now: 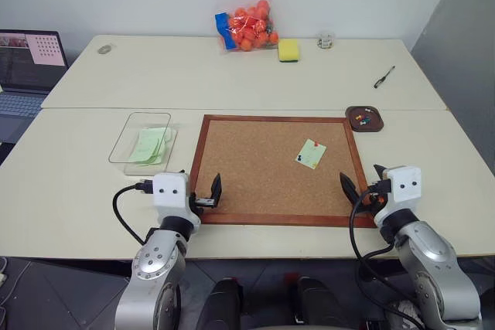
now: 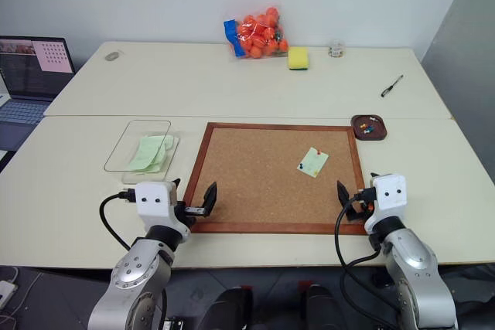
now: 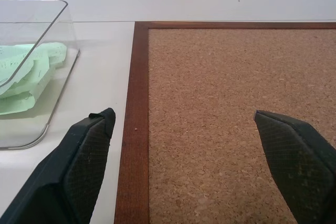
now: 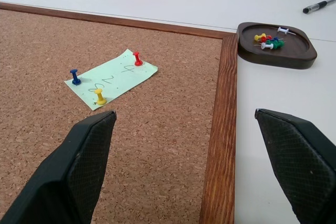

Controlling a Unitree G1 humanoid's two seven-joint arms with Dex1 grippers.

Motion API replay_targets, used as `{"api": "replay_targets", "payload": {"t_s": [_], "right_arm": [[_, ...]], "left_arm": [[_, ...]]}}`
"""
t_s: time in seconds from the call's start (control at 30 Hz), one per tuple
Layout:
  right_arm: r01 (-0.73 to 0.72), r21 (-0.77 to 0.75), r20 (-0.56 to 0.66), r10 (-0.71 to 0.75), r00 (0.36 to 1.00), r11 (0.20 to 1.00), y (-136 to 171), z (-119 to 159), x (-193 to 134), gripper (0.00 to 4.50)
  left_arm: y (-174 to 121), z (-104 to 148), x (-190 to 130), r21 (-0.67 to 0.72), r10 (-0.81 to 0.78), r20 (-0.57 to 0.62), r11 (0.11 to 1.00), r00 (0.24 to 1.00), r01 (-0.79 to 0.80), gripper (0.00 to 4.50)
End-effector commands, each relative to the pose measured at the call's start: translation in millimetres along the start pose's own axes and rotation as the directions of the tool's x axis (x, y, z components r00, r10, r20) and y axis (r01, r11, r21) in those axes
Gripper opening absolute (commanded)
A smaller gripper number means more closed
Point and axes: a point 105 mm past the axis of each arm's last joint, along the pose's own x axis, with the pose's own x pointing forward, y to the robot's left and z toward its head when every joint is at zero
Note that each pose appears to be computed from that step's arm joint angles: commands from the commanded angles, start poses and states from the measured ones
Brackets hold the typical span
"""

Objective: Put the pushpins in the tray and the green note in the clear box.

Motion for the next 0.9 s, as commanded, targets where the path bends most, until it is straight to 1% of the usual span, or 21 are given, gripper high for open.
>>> {"api": "replay_targets", "payload": {"t_s": [0.03, 0.67, 0.73, 0.9], "right_arm": [[-0.011, -0.013, 0.041, 0.012, 0.999, 1.0, 1.2, 13.0, -0.6, 4.5], [-0.013, -0.014, 0.032, 0.013, 0.999, 1.0, 1.2, 12.8, 0.4, 4.5], [-0.014, -0.017, 0.033, 0.014, 0.999, 1.0, 1.0, 13.6, 0.9, 4.5], [-0.032, -0.035, 0.04, 0.033, 0.999, 0.999, 0.2, 18.6, 5.4, 4.5]], "left_arm": [[1.8, 15.3, -2.4, 0.014, 0.012, 0.053, 1.0, 0.999, -0.012, 4.46], [6.7, 14.9, -2.0, 0.017, 0.056, 0.057, 0.998, 0.997, -0.057, 4.46], [5.3, 16.5, -0.9, 0.015, 0.044, 0.062, 0.999, 0.997, -0.045, 4.46], [-3.4, 26.1, 7.6, 0.016, -0.066, 0.087, 0.998, 0.994, 0.065, 4.46]]}}
